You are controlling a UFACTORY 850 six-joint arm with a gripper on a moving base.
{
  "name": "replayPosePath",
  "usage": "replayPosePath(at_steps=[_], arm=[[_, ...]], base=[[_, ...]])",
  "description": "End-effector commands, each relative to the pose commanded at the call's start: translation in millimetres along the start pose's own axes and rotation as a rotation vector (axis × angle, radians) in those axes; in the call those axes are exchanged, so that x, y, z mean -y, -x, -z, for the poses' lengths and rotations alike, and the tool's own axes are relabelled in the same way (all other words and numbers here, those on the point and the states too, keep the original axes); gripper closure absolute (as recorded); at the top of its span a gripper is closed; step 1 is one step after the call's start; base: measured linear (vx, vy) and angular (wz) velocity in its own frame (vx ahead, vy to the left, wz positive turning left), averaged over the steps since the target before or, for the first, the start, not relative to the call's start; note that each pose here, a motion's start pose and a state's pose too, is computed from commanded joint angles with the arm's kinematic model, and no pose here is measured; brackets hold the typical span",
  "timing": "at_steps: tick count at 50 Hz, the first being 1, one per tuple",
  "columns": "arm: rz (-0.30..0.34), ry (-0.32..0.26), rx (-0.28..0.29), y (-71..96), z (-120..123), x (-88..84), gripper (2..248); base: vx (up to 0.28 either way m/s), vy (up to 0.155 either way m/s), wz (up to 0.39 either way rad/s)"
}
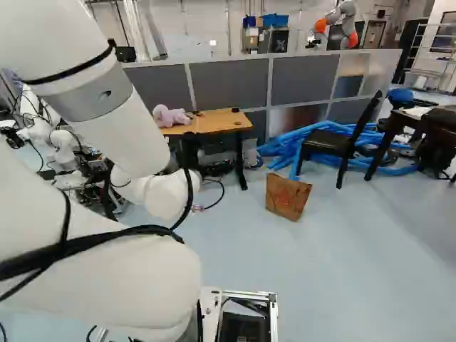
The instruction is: Pick up the bag on the ground and place it on the table
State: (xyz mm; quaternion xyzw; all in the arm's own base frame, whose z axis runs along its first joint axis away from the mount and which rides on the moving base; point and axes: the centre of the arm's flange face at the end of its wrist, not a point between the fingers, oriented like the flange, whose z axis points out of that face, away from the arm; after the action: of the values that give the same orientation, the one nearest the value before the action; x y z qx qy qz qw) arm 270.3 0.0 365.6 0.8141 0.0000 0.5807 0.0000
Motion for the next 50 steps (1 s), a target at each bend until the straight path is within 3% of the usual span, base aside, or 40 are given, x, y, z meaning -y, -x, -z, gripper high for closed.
replayPosePath(at_steps=[33, 50], arm=[[0.000, 0.000, 0.000, 0.0, 0.0, 0.0, 3], [0.000, 0.000, 0.000, 0.0, 0.0, 0.0, 3]], base=[[0.094, -0.002, -0.036], [0.114, -0.034, -0.186]])
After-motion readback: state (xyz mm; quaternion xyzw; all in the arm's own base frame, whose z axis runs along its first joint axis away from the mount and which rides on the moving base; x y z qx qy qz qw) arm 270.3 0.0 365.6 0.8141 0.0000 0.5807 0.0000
